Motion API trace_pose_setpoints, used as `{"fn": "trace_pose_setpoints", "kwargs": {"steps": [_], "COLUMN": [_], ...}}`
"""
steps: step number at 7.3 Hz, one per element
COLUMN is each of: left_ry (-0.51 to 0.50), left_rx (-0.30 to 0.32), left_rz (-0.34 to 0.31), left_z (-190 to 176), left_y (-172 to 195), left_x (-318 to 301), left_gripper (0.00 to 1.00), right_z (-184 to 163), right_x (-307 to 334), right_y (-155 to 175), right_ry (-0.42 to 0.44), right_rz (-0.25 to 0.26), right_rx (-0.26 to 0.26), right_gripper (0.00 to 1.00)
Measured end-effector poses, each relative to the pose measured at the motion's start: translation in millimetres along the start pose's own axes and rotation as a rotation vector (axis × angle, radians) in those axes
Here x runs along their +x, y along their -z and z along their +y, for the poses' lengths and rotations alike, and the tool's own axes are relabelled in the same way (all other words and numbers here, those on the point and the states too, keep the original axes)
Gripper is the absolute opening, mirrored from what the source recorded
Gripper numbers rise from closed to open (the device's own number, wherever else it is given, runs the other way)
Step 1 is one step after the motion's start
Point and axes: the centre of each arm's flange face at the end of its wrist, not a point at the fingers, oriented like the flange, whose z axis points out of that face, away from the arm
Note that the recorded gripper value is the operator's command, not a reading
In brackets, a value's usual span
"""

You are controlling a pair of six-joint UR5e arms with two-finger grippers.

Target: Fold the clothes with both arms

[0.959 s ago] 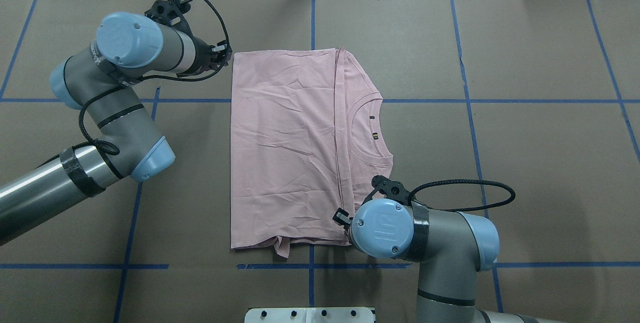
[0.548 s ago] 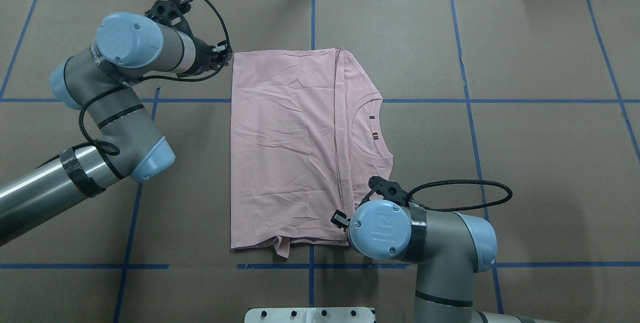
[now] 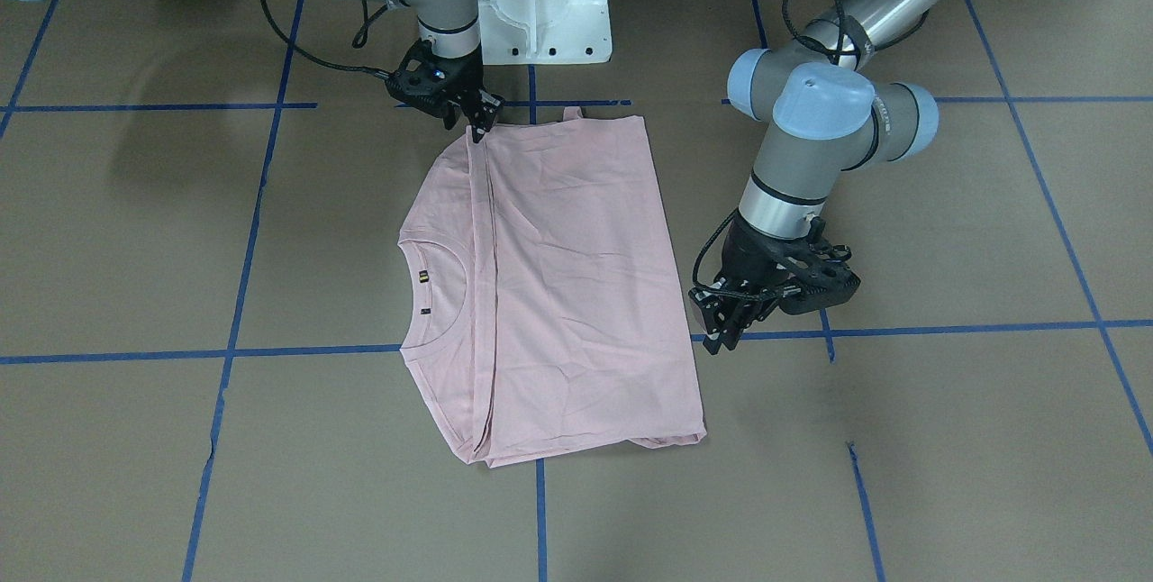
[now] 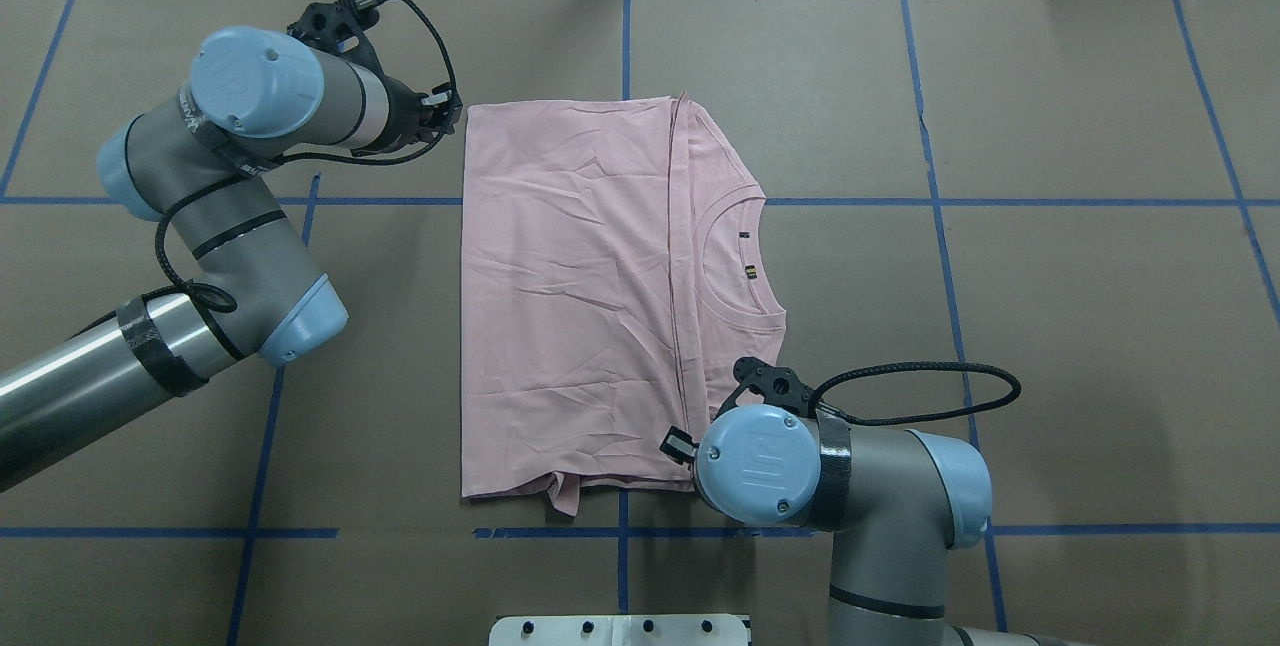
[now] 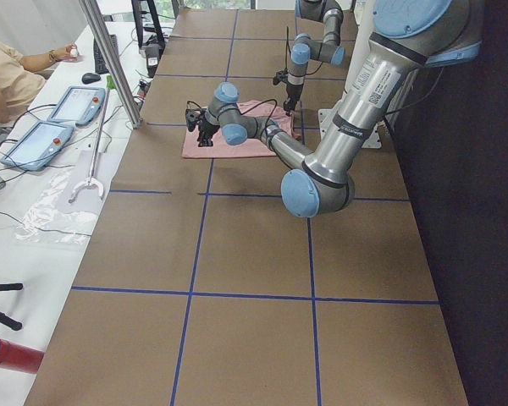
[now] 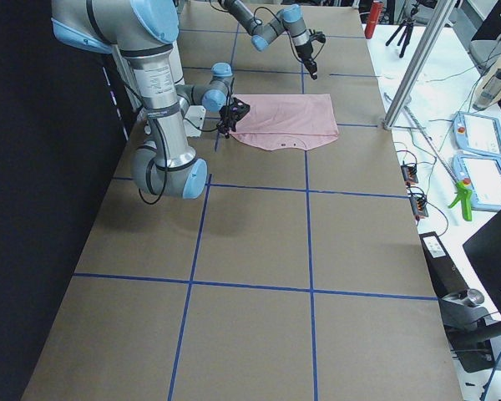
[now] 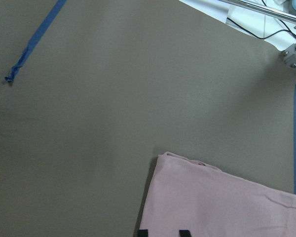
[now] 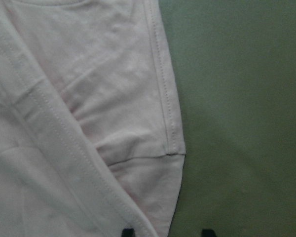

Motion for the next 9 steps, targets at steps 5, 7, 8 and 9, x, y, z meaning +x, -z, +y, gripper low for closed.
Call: {"fn": "trace_pose_setpoints", "kwargs": {"steps": [5, 7, 8, 9], "left_ry": [0.0, 0.0, 0.0, 0.0], "left_rx": [0.0, 0.0, 0.0, 0.0], "left_rz": [0.002, 0.003, 0.002, 0.002], "left_z": [0.1, 0.2, 0.2, 0.2], "left_y": [1.0, 1.2, 1.1, 1.1], "left_x": [0.7, 0.8, 0.5, 0.3], "left_gripper": [0.33, 0.33, 0.33, 0.33], "right_z": [0.8, -0.1, -0.8, -1.5], "right_x": [-1.4, -1.8, -2.1, -2.4], "right_y": [0.0, -2.4, -4.0, -4.7], "right_ry": [0.033, 0.033, 0.034, 0.035], "right_rz": [0.0, -0.003, -0.002, -0.002], "right_rx": [-0.003, -0.002, -0.001, 0.0], "right_gripper": [0.49, 0.51, 0.49, 0.02]}}
